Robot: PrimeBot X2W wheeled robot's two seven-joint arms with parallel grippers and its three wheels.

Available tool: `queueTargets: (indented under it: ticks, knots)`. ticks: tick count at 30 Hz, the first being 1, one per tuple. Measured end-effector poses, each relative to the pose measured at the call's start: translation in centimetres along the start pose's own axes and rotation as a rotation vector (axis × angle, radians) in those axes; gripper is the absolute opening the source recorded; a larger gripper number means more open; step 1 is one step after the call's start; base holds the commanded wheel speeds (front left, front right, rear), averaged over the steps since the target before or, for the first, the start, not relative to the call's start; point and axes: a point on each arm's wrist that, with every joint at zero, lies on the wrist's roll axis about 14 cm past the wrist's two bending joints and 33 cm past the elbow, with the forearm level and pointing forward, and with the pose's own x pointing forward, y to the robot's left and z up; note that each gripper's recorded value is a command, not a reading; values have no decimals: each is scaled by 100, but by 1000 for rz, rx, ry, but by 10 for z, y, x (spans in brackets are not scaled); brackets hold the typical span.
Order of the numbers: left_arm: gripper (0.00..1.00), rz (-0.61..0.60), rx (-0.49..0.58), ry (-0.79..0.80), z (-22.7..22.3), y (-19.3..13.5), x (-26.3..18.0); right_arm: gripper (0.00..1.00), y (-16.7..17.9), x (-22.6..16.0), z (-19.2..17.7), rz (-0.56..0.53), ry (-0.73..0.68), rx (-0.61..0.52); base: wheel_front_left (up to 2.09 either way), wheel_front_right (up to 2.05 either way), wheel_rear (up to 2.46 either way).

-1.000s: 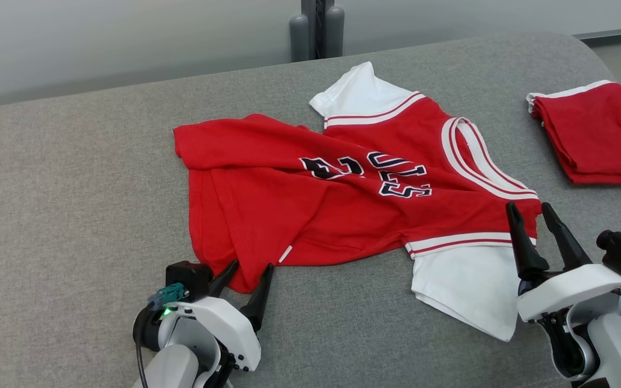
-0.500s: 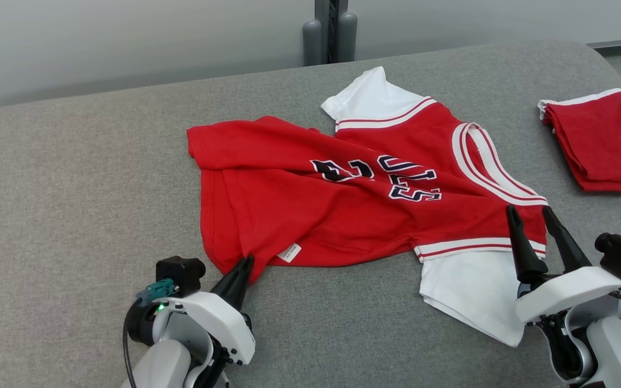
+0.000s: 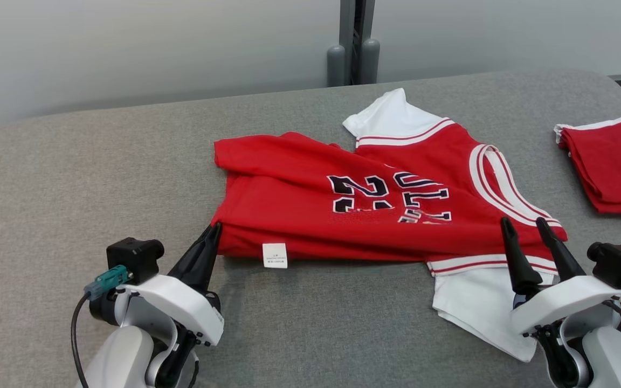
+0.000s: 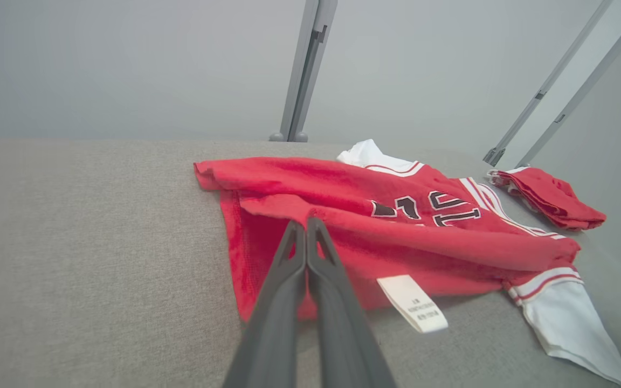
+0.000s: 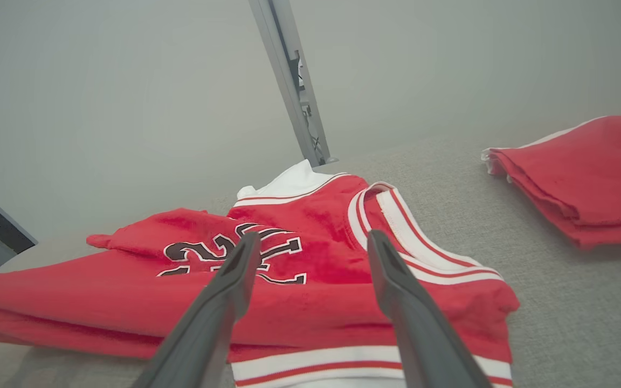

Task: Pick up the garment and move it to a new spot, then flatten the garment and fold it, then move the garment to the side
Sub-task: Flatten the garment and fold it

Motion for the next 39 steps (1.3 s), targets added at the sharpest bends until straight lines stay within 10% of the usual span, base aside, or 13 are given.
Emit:
queueTargets:
  ticks: [16,39]
  knots:
    - [0,-29,92,310,-44,12,-75,100,40,5,-14,101,44,-11,0,0,0]
    - [0,91,90,453,-83,40,-72,100,31,9,-24,86,77,-17,0,0,0]
